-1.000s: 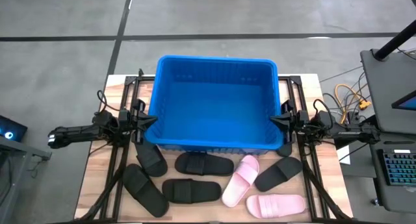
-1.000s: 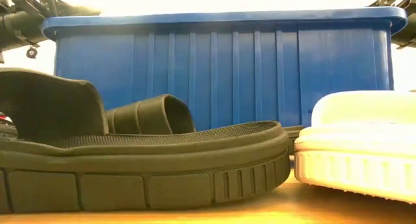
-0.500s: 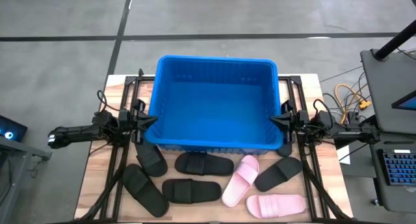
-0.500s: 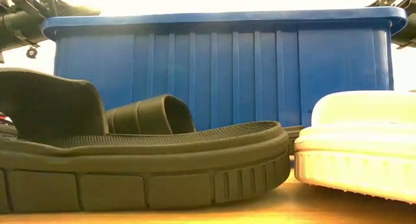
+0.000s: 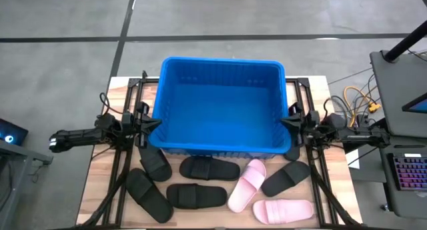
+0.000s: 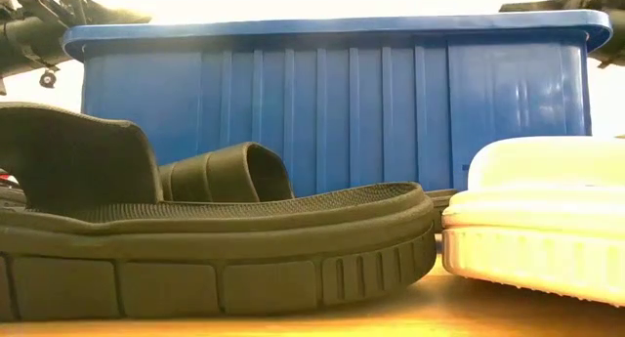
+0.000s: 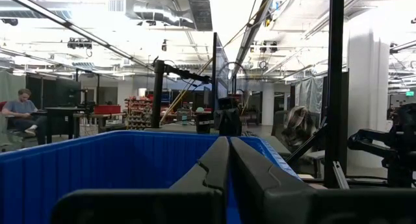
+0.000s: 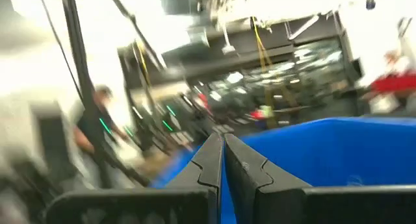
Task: Pick and place slides into bin
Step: Put the black slide into the blue container
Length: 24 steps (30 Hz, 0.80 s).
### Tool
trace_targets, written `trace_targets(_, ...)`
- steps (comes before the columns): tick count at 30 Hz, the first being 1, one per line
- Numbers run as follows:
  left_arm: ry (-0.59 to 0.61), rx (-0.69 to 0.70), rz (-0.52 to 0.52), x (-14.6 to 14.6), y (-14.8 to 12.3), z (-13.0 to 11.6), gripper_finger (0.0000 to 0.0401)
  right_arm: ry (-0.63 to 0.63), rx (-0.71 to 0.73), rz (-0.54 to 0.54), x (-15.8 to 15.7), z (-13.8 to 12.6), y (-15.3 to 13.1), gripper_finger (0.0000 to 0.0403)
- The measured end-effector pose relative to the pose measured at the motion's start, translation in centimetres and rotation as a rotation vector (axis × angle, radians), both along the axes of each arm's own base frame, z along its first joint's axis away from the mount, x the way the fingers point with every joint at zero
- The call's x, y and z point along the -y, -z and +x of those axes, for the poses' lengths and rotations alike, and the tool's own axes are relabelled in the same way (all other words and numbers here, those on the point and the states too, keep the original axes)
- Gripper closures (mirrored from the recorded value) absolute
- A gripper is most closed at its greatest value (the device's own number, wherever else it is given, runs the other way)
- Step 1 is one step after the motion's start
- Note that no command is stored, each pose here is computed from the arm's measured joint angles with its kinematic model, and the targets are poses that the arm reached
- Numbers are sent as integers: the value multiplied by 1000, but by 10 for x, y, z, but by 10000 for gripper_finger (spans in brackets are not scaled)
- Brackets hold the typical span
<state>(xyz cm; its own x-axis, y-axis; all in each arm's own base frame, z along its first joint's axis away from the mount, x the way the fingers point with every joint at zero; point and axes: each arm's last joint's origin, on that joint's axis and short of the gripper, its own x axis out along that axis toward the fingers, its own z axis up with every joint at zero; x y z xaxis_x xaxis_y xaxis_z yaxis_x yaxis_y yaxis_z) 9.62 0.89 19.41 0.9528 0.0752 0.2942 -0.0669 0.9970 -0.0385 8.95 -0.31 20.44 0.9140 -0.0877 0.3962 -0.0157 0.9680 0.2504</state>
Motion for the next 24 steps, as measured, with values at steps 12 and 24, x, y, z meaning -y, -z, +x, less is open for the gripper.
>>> trace_targets(12,-46,133,-5,-1,-12,-5,401,-322,405,578,1,-18,-28,394)
trace_targets(24,-95,498,-276,-5,-40,-21,401,-151,489,401,3,-28,-47,394)
